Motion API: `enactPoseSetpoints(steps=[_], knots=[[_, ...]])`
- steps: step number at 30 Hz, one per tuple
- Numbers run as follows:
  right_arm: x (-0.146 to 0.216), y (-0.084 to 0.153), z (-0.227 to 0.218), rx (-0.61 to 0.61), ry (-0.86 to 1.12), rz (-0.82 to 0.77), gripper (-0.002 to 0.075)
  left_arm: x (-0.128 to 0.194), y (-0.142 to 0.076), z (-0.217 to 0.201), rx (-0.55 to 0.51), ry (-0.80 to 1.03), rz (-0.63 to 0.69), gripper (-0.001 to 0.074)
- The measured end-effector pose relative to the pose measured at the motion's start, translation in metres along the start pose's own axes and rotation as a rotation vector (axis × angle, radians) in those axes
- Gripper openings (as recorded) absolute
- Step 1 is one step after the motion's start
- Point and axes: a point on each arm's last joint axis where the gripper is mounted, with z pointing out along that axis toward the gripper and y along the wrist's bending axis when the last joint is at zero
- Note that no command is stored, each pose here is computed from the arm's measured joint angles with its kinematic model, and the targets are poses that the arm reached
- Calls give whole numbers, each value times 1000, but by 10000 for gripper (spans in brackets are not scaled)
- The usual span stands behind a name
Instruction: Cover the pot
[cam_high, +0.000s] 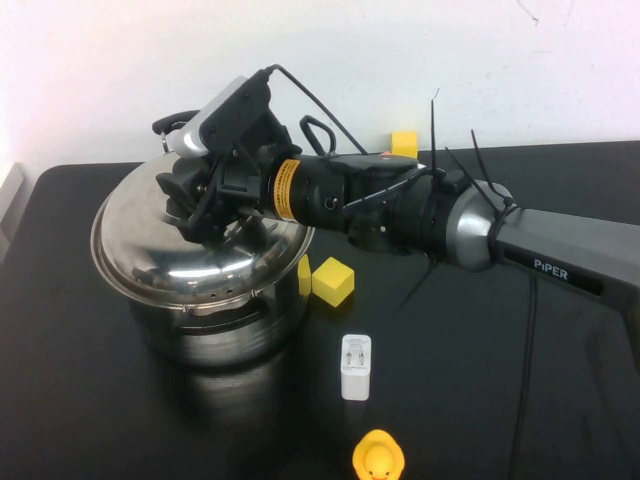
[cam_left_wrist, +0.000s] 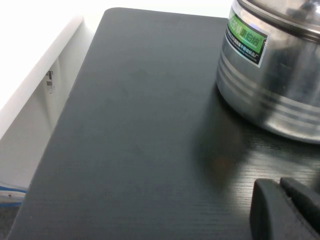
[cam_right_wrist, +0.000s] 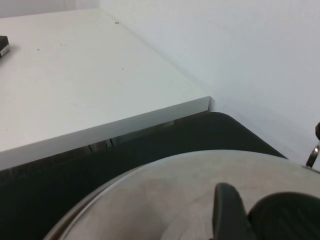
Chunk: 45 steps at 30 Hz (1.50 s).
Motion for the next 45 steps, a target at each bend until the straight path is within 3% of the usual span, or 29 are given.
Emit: enactPoseSetpoints(steps=[2, 6, 9, 12, 15, 20, 22, 28, 33, 40, 45], knots=[[0, 0, 0, 1, -5, 7, 371, 0, 0, 0, 0, 0, 0, -2], [-8, -1, -6, 15, -12, 2, 529, 0, 0, 0, 0, 0, 0, -2], [-31, 1, -25, 38, -40, -11, 535, 0, 0, 0, 0, 0, 0, -2], [-67, 3, -63, 92, -79, -68, 463, 0, 0, 0, 0, 0, 0, -2], [-90, 8, -108, 146, -92, -112, 319, 0, 0, 0, 0, 0, 0, -2], [-102, 26, -185, 190, -95, -196, 79, 0, 0, 0, 0, 0, 0, -2], [-104, 33, -213, 199, -106, -226, 36, 0, 0, 0, 0, 0, 0, -2], [-105, 55, -305, 269, -165, -262, 2, 0, 0, 0, 0, 0, 0, -2], [-76, 73, -364, 316, -181, -287, -1, 0, 0, 0, 0, 0, 0, -2], [-29, 92, -417, 368, -209, -293, -1, 0, 0, 0, 0, 0, 0, -2], [-3, 96, -427, 390, -186, -257, -1, 0, 0, 0, 0, 0, 0, -2]])
